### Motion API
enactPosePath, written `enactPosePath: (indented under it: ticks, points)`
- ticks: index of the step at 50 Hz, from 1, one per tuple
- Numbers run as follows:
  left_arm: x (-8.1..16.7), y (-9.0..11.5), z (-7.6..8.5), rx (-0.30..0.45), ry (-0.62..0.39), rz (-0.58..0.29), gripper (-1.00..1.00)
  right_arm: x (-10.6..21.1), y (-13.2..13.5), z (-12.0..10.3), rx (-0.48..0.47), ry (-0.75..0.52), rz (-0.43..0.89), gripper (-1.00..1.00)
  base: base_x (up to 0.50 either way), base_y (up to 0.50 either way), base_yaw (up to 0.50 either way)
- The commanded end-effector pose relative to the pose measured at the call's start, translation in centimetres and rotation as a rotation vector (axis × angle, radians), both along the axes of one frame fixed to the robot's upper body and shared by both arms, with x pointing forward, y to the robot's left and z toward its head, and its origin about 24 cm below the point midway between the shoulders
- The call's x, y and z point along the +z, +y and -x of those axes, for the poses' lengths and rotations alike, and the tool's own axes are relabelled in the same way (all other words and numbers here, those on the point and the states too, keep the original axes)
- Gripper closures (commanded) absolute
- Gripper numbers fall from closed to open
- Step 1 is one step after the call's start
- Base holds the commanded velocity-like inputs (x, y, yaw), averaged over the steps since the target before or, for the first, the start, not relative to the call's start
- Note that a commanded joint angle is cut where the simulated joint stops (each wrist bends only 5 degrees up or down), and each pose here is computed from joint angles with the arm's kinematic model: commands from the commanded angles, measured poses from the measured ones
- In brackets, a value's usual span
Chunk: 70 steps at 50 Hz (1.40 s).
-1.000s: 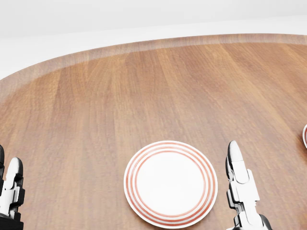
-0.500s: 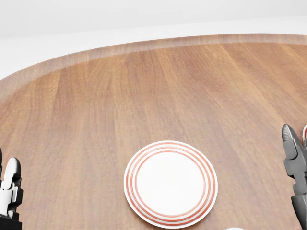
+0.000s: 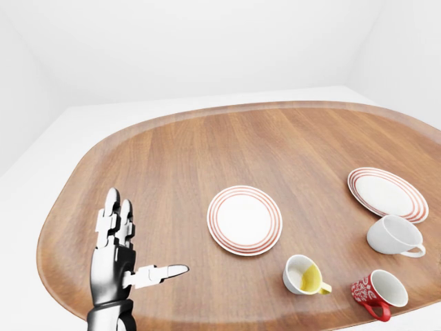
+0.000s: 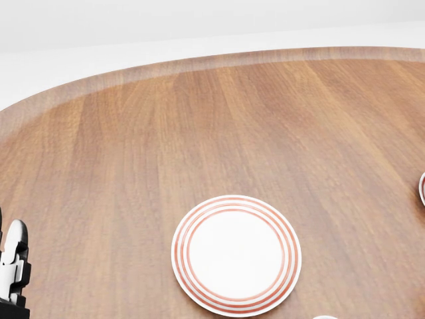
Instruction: Put the red mug on the left plate.
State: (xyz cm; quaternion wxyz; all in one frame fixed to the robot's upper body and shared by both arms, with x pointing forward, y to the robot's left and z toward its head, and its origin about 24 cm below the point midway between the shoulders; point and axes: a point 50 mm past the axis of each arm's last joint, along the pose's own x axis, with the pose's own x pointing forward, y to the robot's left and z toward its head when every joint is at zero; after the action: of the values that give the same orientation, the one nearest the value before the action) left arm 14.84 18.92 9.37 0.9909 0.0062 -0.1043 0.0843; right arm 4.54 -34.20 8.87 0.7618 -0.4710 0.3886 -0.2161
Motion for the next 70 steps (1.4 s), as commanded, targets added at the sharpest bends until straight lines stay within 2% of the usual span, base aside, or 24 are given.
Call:
enactPosePath:
  ticks: [1,7,8,15,23,27,39,44,54,65,70]
  points:
    - [0.0,0.0,0.0,0.001,0.002,-0.002,-1.00,-0.8,-2.5,4.4,-0.160,0.036,-0.025,-1.00,0.00,0.00,0.00]
    - [-0.1,-0.1,-0.1,0.000,0.005,-0.006,-1.00,0.0,-2.8,3.6,-0.164,-0.007,-0.002,-1.00,0.00,0.00,0.00]
    - [0.0,-0.1,-0.1,-0.001,0.003,-0.005,-1.00,0.6,-3.0,2.8,-0.155,-0.025,0.019,-1.00,0.00,0.00,0.00]
    - [-0.1,-0.2,-0.1,-0.002,0.005,-0.008,-1.00,2.3,-3.4,0.9,-0.141,-0.055,0.078,-1.00,0.00,0.00,0.00]
    - [-0.1,-0.3,-0.2,-0.003,0.004,-0.010,-1.00,3.6,-2.8,-1.3,-0.069,-0.043,0.167,-1.00,0.00,0.00,0.00]
    - [-0.1,-0.2,-0.2,-0.002,0.004,-0.010,-1.00,4.8,-2.7,-3.3,-0.013,-0.069,0.220,-1.00,0.00,0.00,0.00]
    - [-0.1,-0.2,-0.2,-0.001,0.005,-0.010,-1.00,4.1,-2.7,-7.2,0.101,-0.012,0.217,-1.00,0.00,0.00,0.00]
    - [-0.1,-0.2,-0.2,-0.002,0.004,-0.009,-1.00,3.5,-2.3,-7.8,0.135,-0.005,0.191,-1.00,0.00,0.00,0.00]
    - [-0.1,-0.2,-0.3,-0.002,0.004,-0.011,-1.00,2.1,-2.0,-7.2,0.142,0.024,0.139,-1.00,0.00,0.00,0.00]
    - [-0.1,-0.3,-0.3,-0.002,0.003,-0.012,-1.00,1.9,-2.3,-6.4,0.122,-0.020,0.087,-1.00,0.00,0.00,0.00]
    - [-0.1,-0.3,-0.3,-0.004,0.003,-0.013,-1.00,1.2,-2.7,-6.2,0.120,-0.049,0.021,-1.00,0.00,0.00,0.00]
